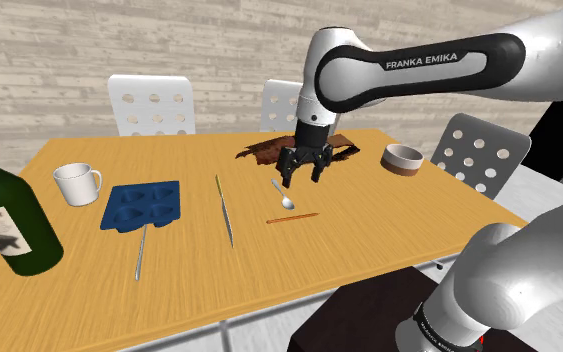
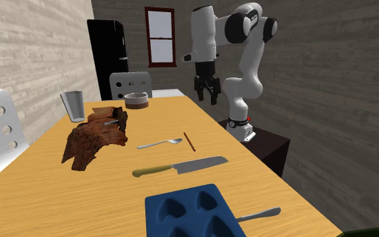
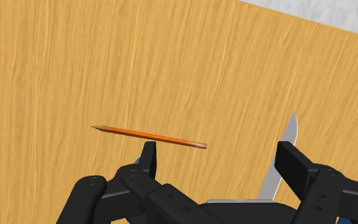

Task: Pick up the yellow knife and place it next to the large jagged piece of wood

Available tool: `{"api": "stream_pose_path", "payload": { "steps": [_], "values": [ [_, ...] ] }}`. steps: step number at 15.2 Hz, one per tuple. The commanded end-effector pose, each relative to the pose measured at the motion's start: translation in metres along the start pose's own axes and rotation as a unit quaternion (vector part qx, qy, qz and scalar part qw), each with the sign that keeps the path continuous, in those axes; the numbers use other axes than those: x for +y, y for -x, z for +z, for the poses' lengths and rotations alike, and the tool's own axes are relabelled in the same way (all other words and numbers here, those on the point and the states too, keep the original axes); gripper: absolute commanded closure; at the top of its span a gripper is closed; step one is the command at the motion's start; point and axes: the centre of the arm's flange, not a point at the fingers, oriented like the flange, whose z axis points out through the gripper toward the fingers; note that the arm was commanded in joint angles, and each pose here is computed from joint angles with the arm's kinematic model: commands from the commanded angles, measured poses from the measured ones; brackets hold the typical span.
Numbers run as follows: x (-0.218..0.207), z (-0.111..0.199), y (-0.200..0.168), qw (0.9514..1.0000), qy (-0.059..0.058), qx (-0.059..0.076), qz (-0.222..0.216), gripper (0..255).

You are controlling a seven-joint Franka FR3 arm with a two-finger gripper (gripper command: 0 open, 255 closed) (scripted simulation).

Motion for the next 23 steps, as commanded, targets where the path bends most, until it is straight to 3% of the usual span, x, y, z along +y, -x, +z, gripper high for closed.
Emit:
{"api": "stream_pose_path", "payload": {
  "steps": [1,18,23],
  "values": [
    [-0.017,0.015,-0.016,0.9999,0.001,0.004,0.012,0],
    [-0.125,0.125,-0.173,0.9937,0.012,0.03,0.107,0],
    [-0.128,0.15,-0.181,0.9933,0.013,0.031,0.111,0]
  ]
}}
